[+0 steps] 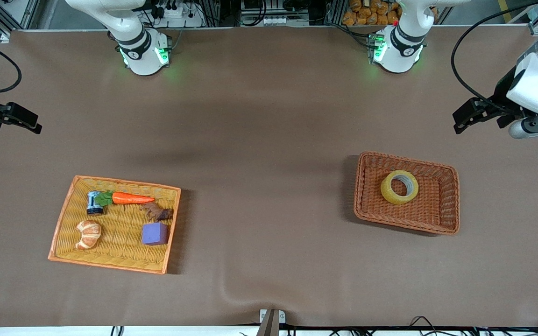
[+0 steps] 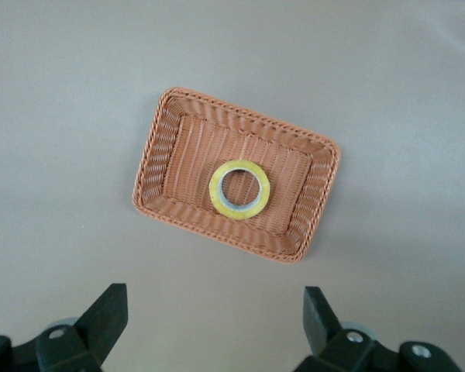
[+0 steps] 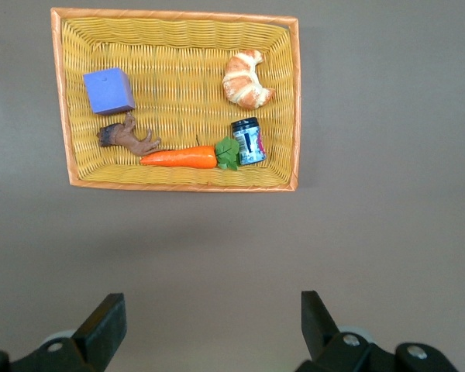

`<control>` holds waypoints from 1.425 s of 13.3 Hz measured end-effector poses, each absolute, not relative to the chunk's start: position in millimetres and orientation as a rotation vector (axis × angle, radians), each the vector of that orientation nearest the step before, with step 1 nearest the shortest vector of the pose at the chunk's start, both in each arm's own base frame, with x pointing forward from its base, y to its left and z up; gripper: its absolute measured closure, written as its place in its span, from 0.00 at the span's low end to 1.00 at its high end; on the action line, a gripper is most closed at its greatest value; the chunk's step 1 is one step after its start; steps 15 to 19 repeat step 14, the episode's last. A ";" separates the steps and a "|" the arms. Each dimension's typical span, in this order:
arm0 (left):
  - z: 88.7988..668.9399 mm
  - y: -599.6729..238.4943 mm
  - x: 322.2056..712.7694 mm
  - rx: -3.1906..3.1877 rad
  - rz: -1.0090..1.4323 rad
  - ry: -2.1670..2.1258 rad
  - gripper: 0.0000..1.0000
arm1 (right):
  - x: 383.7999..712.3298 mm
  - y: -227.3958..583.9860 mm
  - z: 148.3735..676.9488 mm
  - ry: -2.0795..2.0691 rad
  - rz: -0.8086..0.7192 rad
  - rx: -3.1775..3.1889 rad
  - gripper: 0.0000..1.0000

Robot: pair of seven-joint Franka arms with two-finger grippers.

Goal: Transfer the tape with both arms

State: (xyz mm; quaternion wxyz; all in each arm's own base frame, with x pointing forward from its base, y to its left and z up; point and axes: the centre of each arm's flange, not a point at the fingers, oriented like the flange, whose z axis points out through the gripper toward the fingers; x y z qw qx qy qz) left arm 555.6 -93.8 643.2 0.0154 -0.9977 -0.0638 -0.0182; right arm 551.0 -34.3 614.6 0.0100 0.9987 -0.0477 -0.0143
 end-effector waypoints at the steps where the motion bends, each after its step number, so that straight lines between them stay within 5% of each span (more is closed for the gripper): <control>1: 644.1 -91.9 555.2 -3.104 -0.057 -0.187 0.00 | 551.0 -35.6 616.9 -0.152 -0.037 3.118 0.00; 19: 644.9 -48.9 552.5 -3.106 -0.048 -0.091 0.00 | 551.6 -38.5 621.1 -0.158 -0.018 3.117 0.00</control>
